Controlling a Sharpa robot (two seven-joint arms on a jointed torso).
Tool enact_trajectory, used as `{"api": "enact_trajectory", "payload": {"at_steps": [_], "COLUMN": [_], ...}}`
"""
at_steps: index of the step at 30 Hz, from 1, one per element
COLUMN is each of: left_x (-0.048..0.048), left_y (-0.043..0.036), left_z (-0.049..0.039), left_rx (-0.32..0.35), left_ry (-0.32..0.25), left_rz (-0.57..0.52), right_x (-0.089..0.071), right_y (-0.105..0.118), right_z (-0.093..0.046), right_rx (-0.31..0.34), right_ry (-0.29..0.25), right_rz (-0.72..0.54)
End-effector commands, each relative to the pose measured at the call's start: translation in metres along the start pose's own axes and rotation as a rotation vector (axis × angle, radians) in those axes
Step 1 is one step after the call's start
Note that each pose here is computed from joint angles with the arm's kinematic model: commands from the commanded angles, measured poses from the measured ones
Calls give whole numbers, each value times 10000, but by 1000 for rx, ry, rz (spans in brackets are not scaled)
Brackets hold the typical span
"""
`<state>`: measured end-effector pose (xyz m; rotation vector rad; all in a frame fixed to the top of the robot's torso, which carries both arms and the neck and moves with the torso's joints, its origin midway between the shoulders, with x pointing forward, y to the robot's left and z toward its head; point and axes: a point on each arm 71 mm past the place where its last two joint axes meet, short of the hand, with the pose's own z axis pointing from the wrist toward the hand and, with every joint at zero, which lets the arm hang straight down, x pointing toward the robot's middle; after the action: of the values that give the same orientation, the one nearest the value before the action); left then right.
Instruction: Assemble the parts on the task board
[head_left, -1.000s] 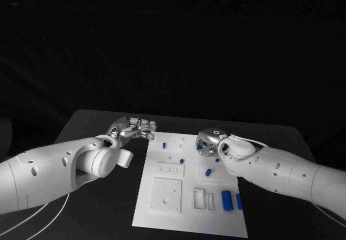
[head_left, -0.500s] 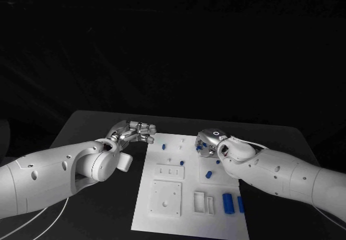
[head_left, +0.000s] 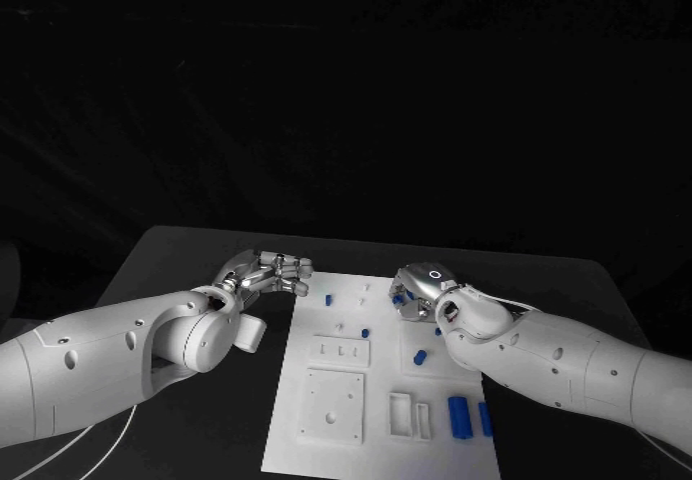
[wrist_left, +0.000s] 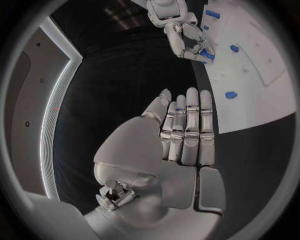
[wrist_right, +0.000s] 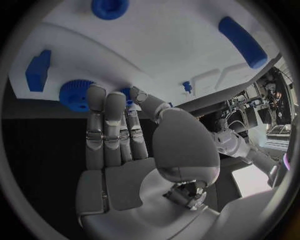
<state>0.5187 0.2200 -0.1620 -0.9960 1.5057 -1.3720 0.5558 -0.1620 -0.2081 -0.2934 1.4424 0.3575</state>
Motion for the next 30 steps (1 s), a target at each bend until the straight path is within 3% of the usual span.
{"api": "enact_trajectory", "payload": {"at_steps": [1, 14, 30], "left_x": [13, 32, 63], "left_y": [-22, -24, -26], "left_z": [2, 6, 22], "left_rx": [16, 16, 17], "left_ry": [3, 7, 13], "left_rz": [2, 2, 1], "right_x": [-94, -196, -204], "right_y": [22, 227, 451], "right_z": [16, 121, 217], "right_rx": [16, 9, -7], "right_ry": [-77, -152, -187], "right_rz": [-9, -14, -18]}}
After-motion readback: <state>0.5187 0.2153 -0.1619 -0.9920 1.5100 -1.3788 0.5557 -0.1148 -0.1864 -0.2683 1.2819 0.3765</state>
